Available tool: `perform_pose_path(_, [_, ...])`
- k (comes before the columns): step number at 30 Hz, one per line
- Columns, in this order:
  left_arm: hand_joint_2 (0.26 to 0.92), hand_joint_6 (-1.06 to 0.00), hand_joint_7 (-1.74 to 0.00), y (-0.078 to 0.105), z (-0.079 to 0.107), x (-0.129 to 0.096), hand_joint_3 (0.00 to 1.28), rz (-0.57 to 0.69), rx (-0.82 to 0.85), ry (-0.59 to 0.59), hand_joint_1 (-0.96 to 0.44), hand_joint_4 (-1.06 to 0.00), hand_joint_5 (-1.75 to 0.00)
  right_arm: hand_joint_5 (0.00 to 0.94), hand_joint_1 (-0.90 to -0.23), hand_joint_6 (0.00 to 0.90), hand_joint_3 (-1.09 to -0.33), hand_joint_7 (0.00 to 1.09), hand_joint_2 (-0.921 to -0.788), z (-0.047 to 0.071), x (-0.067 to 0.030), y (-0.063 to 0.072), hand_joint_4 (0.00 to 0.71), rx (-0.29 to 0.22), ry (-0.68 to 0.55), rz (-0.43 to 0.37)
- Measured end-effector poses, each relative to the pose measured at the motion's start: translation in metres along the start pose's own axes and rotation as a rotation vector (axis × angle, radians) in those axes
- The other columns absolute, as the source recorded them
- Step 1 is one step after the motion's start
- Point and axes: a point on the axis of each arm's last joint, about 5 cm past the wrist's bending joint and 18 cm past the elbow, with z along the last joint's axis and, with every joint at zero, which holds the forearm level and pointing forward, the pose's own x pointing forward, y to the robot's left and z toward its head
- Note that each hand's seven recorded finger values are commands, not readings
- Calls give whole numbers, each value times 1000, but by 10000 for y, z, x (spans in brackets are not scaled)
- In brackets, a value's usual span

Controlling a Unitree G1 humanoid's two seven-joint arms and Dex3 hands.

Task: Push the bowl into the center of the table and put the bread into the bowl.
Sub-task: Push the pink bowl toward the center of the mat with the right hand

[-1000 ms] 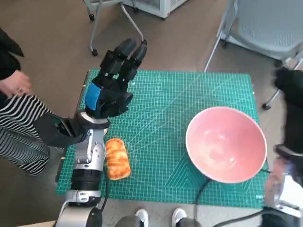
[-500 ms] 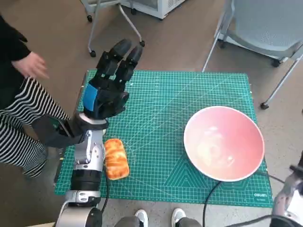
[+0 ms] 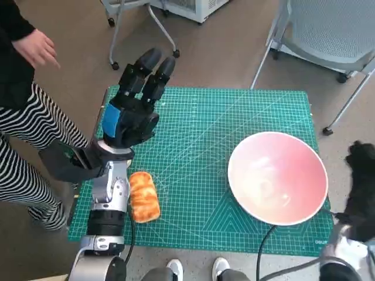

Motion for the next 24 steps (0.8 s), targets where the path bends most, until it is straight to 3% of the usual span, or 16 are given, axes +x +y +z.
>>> perform_pose_path(13, [921,1,-496,38,29,-23,319,-14,17,3,-647,-74,-132,1,-573,133,-808,371,-921,-180,-27,357,169,130,177,68])
perform_pose_path(24, [921,1,-422,103,80,-104,365,-13,54,17,-636,-60,-101,3,-575,150,-827,363,-921,-170,37,648,171,217,190,166])
